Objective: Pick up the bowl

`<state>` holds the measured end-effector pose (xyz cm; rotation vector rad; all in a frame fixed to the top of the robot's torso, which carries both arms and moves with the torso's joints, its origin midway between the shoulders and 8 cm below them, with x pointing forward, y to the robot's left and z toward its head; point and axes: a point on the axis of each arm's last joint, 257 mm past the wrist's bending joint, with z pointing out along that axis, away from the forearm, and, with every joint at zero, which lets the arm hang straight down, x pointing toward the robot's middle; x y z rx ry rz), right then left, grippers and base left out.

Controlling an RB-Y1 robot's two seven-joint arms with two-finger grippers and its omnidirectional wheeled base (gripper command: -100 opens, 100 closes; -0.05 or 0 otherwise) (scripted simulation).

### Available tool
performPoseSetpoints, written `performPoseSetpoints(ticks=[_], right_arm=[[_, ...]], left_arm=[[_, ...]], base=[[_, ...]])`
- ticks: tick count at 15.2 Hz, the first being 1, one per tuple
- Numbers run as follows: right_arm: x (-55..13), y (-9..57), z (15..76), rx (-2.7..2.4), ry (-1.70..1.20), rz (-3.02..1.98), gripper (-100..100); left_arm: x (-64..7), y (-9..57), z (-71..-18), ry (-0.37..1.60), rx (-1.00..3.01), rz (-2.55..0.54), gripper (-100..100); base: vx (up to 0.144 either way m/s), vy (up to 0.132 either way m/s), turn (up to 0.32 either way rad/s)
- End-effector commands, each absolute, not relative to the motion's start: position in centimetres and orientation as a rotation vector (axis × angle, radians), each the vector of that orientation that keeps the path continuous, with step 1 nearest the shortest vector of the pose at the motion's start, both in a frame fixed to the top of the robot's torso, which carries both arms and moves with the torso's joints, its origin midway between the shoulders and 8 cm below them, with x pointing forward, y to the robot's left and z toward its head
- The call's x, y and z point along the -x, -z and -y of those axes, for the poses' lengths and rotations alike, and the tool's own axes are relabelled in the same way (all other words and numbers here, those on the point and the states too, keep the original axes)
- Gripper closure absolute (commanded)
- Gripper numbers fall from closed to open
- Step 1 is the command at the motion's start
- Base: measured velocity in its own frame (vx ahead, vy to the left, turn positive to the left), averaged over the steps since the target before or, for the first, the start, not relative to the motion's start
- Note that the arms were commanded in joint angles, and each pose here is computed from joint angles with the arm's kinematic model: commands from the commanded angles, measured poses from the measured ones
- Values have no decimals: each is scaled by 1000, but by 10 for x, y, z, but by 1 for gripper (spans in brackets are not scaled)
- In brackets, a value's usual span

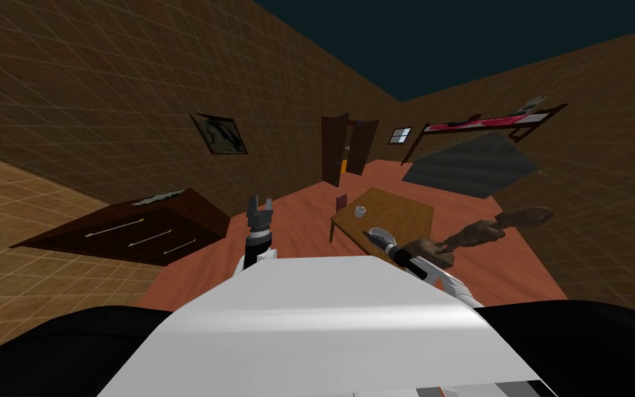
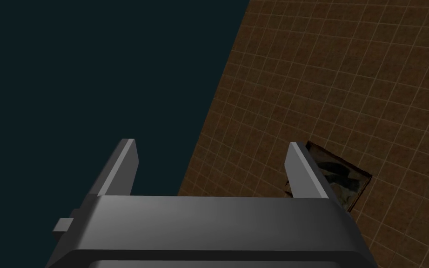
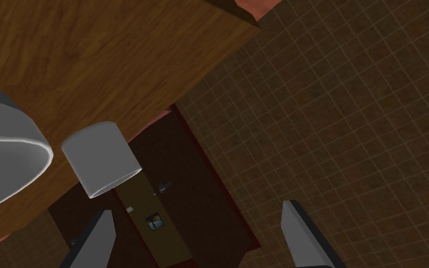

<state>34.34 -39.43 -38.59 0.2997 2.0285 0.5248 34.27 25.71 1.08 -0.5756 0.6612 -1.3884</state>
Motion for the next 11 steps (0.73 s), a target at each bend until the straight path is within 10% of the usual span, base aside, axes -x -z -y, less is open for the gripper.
performPoseSetpoints(ticks=[1, 11], right_arm=[[-328, 403, 415, -254, -454, -2098, -100], [-265, 455, 497, -109, -204, -2328, -100]], left_arm=[[-343, -11, -257, 1388, 576, -661, 0], [-343, -11, -257, 1389, 576, -661, 0]], base=[[43, 36, 86], [50, 60, 99]])
